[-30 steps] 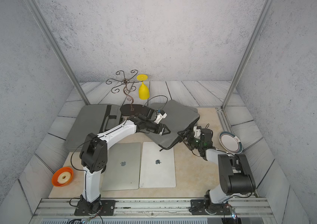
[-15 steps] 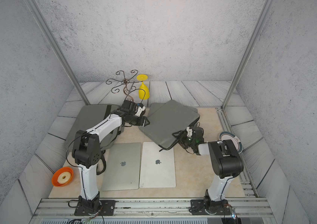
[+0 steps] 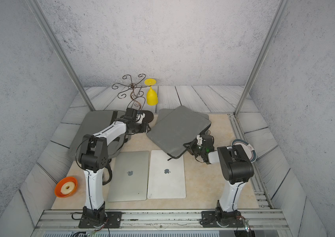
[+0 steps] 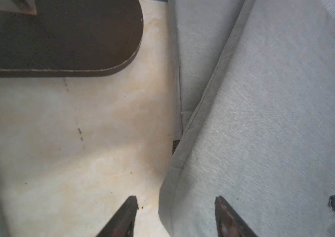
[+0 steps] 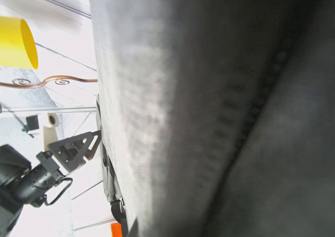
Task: Open the zippered laptop bag and take out the laptop
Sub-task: Pick up the zippered laptop bag.
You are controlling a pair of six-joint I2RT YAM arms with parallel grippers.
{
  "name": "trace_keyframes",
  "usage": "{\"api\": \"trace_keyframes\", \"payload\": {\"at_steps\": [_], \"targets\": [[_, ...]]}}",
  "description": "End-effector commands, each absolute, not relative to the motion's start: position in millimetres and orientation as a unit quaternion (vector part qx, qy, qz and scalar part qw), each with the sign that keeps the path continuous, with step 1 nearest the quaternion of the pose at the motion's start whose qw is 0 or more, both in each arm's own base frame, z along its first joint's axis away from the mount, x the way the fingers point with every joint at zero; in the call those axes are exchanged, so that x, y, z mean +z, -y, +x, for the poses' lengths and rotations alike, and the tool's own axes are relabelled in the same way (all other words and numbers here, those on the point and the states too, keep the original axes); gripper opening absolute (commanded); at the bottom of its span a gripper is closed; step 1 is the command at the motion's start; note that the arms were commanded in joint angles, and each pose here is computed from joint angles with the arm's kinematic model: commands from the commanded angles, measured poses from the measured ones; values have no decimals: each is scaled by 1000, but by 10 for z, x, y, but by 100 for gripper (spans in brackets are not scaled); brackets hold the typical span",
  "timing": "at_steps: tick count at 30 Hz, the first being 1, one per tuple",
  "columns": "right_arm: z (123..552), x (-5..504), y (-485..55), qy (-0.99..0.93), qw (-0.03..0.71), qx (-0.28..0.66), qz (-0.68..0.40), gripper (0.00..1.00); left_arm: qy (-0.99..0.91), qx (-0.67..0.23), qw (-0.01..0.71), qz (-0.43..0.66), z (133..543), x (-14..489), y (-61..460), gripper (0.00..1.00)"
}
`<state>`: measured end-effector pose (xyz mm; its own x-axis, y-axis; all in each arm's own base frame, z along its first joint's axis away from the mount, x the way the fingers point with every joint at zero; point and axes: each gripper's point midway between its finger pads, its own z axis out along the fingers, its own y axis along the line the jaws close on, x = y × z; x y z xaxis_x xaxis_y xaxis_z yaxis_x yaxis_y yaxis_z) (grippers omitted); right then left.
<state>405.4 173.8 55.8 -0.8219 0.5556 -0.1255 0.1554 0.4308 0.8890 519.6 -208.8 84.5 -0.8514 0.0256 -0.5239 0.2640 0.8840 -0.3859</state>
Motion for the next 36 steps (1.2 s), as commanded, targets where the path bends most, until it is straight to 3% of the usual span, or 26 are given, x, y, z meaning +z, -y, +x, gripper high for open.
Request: {"api": "trace_keyframes", "payload": {"at_steps": [1, 7, 11, 16, 26, 36], "targets": [[4045, 631, -1685, -825, 212, 480, 210, 14, -936, -244, 244, 62, 5170, 681, 2117, 62], [4053, 642, -1692, -826, 212, 483, 201, 7, -935, -275, 219, 52, 5103, 581, 2206, 55], [4072, 678, -1722, -822, 211, 492, 192, 4, -928, -305, 207, 50, 5024, 683, 2284, 19], [4085, 840, -1778, -818, 215, 507, 164, 3, -920, -316, 222, 60, 4900, 974, 2276, 2], [3880, 1342, -1891, -809, 226, 536, 80, 0, -916, -324, 236, 33, 4369, 1375, 2131, 0], [3557, 1462, -2173, -805, 188, 562, 41, 0, -935, -282, 204, -61, 3458, 1229, 1669, 0]]}}
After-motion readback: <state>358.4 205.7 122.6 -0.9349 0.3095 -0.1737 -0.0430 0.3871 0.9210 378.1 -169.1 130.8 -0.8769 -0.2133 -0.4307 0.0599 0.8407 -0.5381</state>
